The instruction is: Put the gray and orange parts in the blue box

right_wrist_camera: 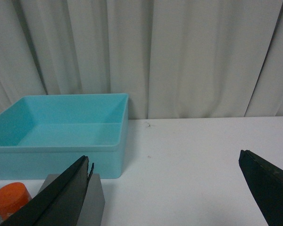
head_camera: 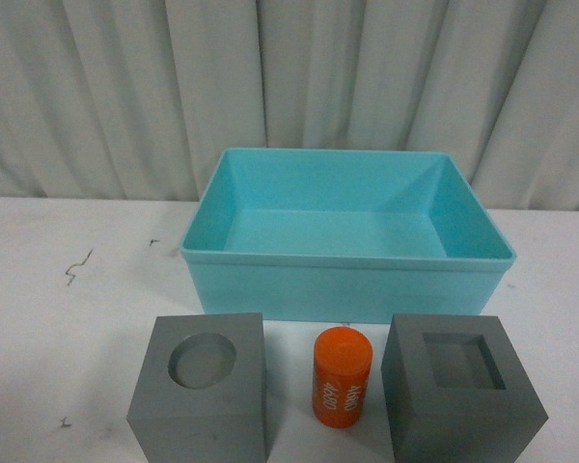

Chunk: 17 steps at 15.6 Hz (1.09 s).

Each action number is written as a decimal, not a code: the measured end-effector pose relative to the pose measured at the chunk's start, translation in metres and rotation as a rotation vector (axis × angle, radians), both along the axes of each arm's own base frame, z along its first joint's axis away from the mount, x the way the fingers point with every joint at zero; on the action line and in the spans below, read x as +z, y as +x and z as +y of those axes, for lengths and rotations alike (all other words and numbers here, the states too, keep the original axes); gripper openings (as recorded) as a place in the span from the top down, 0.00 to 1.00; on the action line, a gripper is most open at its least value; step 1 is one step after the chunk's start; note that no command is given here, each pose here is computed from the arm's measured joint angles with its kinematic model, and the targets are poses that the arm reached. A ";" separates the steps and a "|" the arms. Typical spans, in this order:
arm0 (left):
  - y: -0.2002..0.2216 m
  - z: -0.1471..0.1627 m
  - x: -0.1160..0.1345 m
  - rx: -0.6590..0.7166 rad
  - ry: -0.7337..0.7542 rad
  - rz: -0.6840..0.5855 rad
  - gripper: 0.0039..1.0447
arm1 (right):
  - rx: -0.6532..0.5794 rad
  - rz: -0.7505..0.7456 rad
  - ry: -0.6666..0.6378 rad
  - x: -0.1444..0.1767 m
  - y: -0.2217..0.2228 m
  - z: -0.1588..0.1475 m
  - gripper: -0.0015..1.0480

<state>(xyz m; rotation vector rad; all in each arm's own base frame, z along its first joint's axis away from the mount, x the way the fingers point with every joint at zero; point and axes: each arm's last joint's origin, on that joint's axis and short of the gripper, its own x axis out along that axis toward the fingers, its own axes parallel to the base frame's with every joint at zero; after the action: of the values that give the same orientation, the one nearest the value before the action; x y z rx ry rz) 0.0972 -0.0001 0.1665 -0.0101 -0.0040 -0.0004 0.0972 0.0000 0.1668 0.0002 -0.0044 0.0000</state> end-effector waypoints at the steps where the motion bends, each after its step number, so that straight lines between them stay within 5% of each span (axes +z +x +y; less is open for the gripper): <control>1: 0.000 0.000 0.000 0.000 0.000 0.000 0.06 | 0.000 0.000 0.000 0.000 0.000 0.000 0.06; 17: 0.000 0.000 0.000 0.000 0.000 0.000 0.06 | 0.000 0.000 0.000 0.000 0.000 0.000 0.06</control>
<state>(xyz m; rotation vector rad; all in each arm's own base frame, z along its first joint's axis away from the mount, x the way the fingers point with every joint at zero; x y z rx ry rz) 0.0972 -0.0001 0.1665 -0.0105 -0.0040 -0.0004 0.0972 0.0000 0.1668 0.0002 -0.0044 0.0000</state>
